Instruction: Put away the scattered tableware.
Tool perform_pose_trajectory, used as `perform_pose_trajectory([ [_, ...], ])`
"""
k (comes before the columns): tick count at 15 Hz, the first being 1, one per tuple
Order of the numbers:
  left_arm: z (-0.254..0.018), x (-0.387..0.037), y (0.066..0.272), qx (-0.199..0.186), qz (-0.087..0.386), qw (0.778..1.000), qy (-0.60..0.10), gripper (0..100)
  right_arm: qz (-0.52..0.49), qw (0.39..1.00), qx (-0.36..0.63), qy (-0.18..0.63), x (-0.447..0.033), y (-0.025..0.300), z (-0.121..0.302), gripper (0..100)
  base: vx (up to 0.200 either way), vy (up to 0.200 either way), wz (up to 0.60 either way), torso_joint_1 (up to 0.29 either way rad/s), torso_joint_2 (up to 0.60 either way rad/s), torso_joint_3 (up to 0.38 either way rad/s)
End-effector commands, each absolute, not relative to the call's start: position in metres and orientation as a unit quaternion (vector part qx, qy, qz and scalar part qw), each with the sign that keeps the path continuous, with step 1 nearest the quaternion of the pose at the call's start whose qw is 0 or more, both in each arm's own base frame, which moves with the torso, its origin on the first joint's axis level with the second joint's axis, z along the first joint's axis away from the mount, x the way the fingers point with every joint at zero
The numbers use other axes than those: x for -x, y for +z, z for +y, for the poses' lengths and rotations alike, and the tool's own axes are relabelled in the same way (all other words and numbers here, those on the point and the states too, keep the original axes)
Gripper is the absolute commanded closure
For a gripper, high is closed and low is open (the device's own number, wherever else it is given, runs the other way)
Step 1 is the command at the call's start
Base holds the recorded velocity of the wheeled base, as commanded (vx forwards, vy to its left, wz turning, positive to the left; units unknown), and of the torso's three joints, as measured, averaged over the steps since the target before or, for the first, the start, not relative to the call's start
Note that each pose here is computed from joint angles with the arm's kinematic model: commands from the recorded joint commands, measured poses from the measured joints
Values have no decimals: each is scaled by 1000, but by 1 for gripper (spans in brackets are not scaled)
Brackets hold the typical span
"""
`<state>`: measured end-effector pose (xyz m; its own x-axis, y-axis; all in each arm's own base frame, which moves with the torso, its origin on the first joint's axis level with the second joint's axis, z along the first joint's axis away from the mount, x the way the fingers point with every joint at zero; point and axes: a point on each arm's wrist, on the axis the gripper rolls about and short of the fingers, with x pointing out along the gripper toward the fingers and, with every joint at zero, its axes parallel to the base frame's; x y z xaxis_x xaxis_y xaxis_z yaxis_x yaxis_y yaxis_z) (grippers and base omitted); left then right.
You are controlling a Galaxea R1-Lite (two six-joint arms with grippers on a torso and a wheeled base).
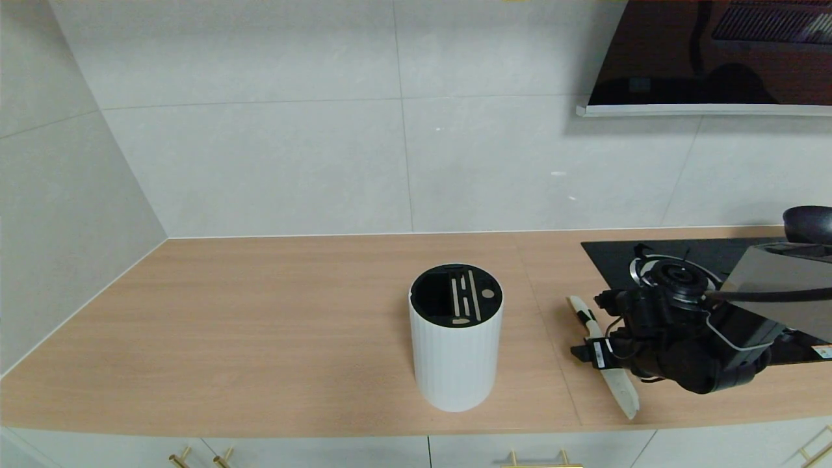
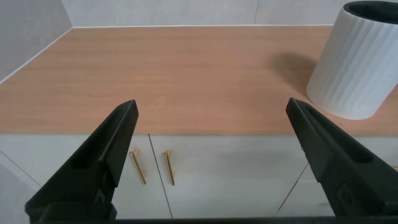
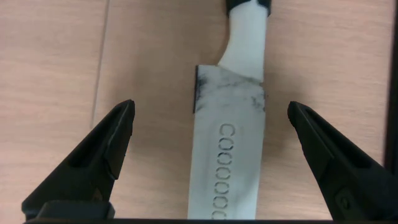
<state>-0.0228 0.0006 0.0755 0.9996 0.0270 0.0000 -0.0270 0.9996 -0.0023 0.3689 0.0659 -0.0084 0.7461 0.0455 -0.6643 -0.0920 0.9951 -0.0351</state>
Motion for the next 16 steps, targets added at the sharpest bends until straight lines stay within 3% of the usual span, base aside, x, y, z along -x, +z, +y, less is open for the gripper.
perform_pose_trajectory([
  [1, 1, 23, 75, 2, 0, 1000, 14, 0, 351, 935, 31, 35, -371, -7, 65, 0, 0, 0, 0, 0, 0, 0],
  [10, 1, 23, 75, 2, 0, 1000, 14, 0, 358, 933, 37, 22, -372, -15, 64, 0, 0, 0, 0, 0, 0, 0],
  [11, 1, 23, 75, 2, 0, 1000, 14, 0, 356, 934, 37, 22, -372, -15, 64, 100, 0, 0, 0, 0, 0, 0],
  [16, 1, 23, 75, 2, 0, 1000, 14, 0, 351, 935, 37, 21, -373, -15, 64, 100, 0, 0, 0, 0, 0, 0],
])
